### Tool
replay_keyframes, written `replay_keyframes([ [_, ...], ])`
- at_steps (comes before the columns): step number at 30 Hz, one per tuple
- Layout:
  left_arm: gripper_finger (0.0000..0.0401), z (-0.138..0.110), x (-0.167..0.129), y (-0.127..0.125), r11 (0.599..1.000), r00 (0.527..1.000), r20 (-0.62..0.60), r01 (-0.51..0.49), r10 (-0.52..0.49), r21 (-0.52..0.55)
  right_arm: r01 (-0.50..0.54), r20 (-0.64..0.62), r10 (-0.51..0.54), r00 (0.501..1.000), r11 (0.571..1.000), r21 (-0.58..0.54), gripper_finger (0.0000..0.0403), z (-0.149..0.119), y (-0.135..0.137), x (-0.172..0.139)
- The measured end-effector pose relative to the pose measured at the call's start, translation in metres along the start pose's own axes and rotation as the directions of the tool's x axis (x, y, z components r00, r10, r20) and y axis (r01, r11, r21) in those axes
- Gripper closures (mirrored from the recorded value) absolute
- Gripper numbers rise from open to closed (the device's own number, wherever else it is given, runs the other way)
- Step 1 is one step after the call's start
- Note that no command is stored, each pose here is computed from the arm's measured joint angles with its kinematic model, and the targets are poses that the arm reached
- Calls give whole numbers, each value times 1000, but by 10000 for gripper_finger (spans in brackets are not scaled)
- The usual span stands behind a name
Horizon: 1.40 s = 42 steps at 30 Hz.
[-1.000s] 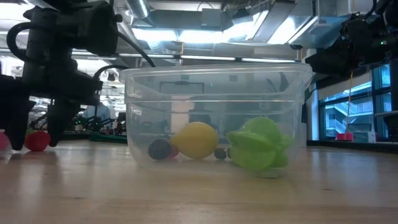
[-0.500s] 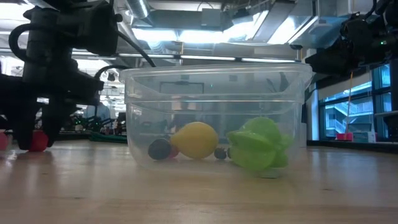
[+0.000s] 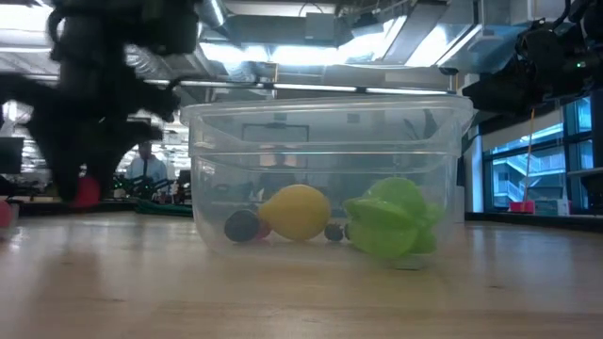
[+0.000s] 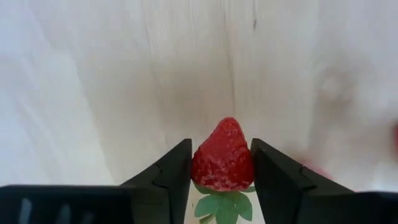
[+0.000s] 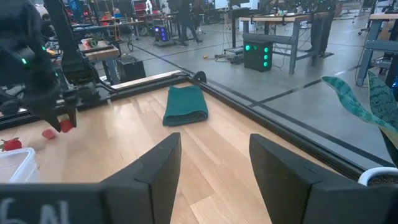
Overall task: Pick and placing Produce into tupperware
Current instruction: Put the top strawberry into the transparent bin
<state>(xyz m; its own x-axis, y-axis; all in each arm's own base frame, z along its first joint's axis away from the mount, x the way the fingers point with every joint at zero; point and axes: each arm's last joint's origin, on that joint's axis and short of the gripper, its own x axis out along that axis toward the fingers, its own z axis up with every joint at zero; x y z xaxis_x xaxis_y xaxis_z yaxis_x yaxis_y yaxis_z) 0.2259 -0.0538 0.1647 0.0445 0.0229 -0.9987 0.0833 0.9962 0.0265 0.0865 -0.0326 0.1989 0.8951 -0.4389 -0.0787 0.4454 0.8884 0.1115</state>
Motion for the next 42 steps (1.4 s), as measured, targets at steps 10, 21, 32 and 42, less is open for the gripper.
replay_keyframes([
  [10,264,55,-89,14,1000,954,299,9,-10,4,0,0,0,1000,1000,0,210,0,0,0],
  [21,270,102,-189,23,996,699,715,-55,-8,65,0,1,0,1000,1000,0,210,0,0,0],
  [32,266,157,-144,6,980,797,591,7,-124,197,-11,7,11,1000,1000,2,210,1,0,0],
  [42,259,170,-100,-5,958,883,422,96,-207,269,-46,-5,46,999,999,3,210,0,1,0],
])
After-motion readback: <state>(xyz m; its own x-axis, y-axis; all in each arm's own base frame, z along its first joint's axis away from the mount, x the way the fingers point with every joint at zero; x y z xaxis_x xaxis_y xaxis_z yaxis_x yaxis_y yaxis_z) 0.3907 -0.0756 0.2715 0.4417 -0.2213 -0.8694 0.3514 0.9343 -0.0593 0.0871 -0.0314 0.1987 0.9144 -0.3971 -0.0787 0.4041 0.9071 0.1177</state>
